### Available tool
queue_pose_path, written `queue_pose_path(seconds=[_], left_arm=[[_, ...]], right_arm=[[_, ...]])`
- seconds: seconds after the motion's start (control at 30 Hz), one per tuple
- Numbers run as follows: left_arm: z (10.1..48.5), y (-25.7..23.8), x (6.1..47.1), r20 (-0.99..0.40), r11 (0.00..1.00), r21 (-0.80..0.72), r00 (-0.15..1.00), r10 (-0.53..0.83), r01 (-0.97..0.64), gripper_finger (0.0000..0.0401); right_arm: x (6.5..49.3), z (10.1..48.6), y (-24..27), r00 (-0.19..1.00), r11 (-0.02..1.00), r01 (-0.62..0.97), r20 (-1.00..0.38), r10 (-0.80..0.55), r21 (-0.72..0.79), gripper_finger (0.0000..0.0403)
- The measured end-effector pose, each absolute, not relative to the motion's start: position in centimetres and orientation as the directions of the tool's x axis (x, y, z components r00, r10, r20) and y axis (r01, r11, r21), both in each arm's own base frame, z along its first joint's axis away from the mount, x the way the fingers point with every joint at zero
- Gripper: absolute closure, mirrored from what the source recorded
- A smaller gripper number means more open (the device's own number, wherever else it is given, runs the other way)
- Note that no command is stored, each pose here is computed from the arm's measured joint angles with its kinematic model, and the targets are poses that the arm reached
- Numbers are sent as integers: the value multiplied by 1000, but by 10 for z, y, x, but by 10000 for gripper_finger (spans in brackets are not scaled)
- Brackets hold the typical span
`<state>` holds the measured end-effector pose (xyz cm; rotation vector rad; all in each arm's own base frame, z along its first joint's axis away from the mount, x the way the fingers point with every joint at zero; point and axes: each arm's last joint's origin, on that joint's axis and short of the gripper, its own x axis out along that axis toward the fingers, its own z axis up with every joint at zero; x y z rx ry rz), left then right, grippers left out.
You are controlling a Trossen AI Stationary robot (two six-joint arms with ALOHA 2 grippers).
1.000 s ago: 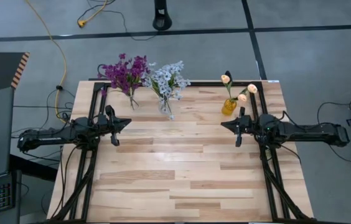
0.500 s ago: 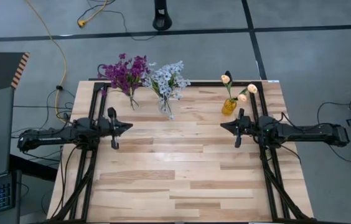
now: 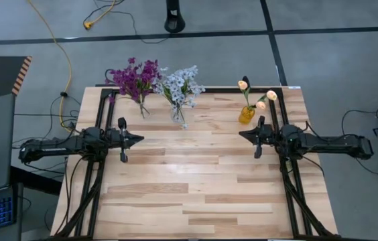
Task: Sort flowers into vase by color
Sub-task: Return to Home Position
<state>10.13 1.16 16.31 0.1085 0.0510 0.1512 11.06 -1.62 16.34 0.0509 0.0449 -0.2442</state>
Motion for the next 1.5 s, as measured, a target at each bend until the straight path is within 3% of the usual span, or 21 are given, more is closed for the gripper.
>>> queue_pose_path(seconds=[0.33,1.0,1.27,1.5], left_arm=[[163,12,101,-41,984,100,987,154,-150,401],[163,14,101,-41,975,136,983,180,-173,401],[163,14,101,-40,984,-2,983,180,-180,401],[163,14,101,-40,984,-2,983,180,-180,401]], right_arm=[[96,170,-14,974,975,221,49,-221,9,380],[97,167,-14,976,976,215,17,-215,28,361],[97,167,-14,976,976,216,17,-217,28,361],[97,167,-14,976,976,217,17,-217,28,361]])
